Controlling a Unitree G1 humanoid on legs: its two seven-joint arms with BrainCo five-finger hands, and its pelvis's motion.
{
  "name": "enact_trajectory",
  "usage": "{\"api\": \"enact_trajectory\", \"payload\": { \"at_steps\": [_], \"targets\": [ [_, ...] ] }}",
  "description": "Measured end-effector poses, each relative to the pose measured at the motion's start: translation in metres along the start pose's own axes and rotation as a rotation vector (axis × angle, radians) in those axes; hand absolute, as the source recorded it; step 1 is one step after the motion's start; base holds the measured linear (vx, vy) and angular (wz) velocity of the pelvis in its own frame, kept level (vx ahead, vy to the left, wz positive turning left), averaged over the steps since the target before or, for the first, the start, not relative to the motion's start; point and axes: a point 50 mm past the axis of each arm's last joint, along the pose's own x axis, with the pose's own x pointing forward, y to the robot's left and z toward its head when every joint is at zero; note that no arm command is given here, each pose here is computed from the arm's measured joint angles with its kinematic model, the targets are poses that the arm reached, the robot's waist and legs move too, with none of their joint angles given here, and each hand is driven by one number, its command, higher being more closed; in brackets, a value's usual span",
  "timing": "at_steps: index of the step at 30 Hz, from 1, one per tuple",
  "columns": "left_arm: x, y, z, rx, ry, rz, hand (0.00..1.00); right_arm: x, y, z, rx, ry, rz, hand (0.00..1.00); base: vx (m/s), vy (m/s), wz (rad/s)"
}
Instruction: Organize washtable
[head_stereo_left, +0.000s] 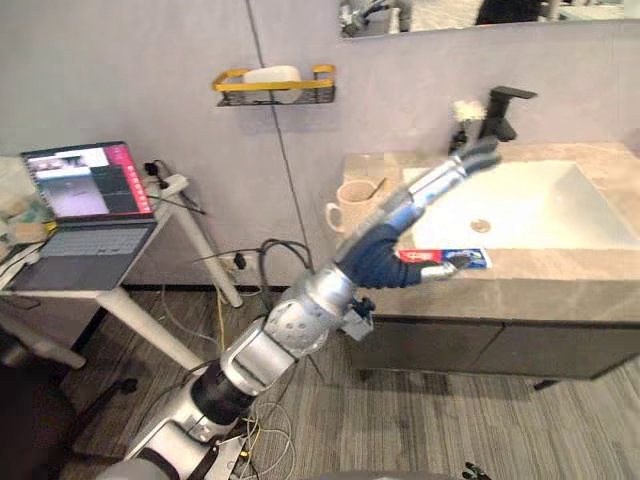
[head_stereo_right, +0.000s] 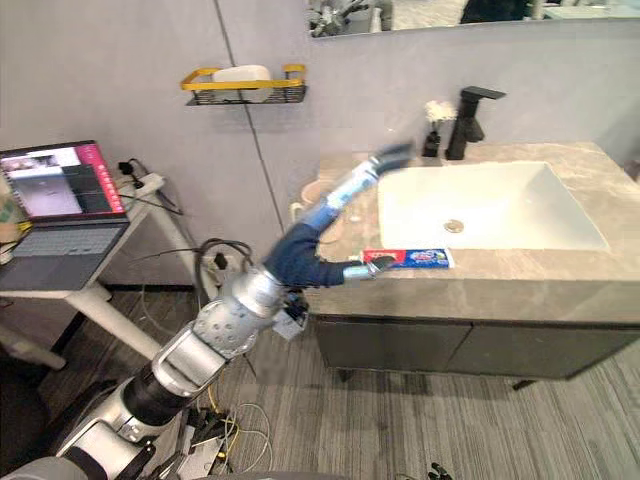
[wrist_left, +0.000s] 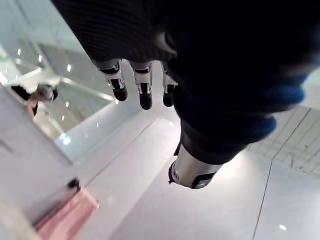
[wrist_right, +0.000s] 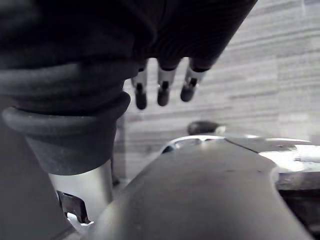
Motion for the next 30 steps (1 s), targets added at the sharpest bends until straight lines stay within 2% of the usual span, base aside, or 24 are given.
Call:
{"api": "enact_trajectory", "payload": {
  "at_steps": [3,8,13,17,24,30],
  "targets": [
    [0.005,-0.016,-0.029,-0.034,0.122,-0.108,0.00,0.001,0.003,0.003,0.006,-0.008,0.008,0.00,-0.04,0.018,-0.20],
    [-0.008,-0.026,-0.083,-0.020,0.390,-0.160,0.00,0.002,0.002,0.011,0.009,-0.020,0.018,0.00,-0.06,0.012,-0.14],
    [-0.017,-0.026,-0.108,0.167,0.501,-0.203,0.00,0.005,0.001,0.025,0.005,-0.059,0.018,0.00,-0.03,0.007,-0.02],
    [-0.006,-0.018,-0.106,0.257,0.475,-0.158,0.00,0.005,0.000,0.035,0.006,-0.096,0.012,0.00,0.04,-0.005,-0.07],
    [0.003,0.001,-0.108,0.280,0.482,0.035,0.00,0.005,0.000,0.041,0.031,-0.127,-0.024,0.00,0.06,0.009,-0.05],
    [0.001,0.004,-0.109,0.316,0.491,0.074,0.00,0.005,0.000,0.045,0.034,-0.147,-0.030,0.00,0.00,0.017,0.00]
  ]
}}
